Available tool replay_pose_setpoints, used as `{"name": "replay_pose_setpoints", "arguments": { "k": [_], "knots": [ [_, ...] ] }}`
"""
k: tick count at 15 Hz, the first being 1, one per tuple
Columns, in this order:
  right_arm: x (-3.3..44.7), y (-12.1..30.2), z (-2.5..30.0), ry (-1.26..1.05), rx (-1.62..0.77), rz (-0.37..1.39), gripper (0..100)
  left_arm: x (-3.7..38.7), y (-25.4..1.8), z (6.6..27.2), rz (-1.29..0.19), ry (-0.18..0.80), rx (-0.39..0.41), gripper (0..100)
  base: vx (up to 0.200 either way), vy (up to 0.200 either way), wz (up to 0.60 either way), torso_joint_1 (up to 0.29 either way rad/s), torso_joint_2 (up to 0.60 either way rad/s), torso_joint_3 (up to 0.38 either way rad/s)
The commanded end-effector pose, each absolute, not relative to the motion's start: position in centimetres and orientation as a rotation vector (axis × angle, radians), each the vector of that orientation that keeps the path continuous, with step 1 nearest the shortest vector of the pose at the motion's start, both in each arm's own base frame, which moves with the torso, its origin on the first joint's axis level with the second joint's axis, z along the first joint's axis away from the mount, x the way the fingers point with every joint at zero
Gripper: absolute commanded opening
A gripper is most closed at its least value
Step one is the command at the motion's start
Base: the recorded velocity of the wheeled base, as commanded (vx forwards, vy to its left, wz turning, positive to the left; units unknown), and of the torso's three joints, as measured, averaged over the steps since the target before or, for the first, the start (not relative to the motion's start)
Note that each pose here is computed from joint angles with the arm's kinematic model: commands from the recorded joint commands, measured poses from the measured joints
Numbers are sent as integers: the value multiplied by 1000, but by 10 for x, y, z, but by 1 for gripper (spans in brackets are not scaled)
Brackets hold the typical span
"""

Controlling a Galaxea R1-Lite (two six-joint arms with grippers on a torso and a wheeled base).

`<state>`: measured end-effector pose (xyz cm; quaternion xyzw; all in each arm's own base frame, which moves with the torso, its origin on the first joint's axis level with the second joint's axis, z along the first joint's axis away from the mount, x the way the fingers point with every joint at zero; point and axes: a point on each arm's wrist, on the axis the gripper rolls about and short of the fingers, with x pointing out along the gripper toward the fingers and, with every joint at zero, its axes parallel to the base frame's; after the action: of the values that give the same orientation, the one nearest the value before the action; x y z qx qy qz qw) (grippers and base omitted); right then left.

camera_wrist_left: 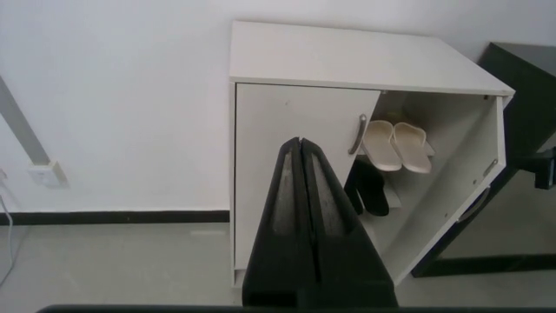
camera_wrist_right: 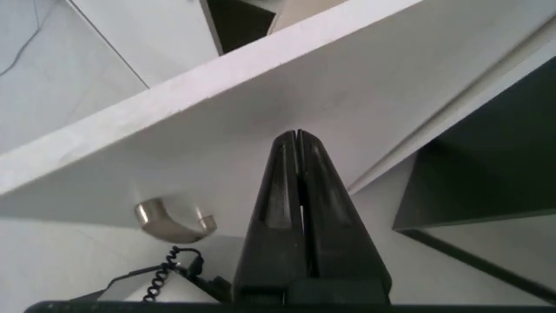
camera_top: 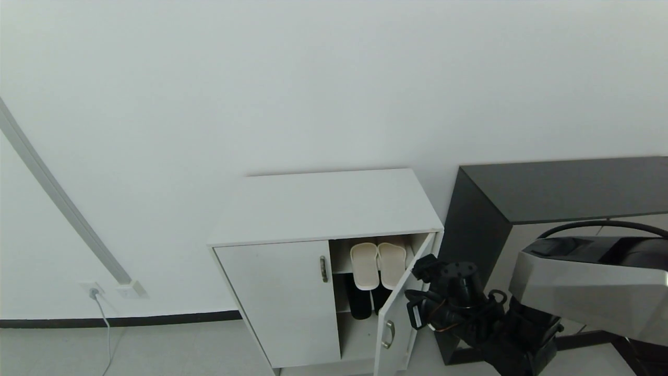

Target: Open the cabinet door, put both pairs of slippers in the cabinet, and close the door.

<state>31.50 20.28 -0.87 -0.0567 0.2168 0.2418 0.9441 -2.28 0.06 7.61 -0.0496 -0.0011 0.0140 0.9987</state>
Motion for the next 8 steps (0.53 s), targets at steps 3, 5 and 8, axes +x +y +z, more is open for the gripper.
{"name": "replay_pose_setpoints", "arguments": {
  "k": [3,5,8],
  "knots": [
    [331,212,3,426,-108,450,0,-23,1,76,29,-3,-100,0,0,0,0,0,0,0],
    [335,214,6,441,-110,426,0,-23,1,76,29,-3,-100,0,0,0,0,0,0,0],
    [347,221,13,444,-121,383,0,-23,1,76,29,-3,-100,0,0,0,0,0,0,0]
  ]
}}
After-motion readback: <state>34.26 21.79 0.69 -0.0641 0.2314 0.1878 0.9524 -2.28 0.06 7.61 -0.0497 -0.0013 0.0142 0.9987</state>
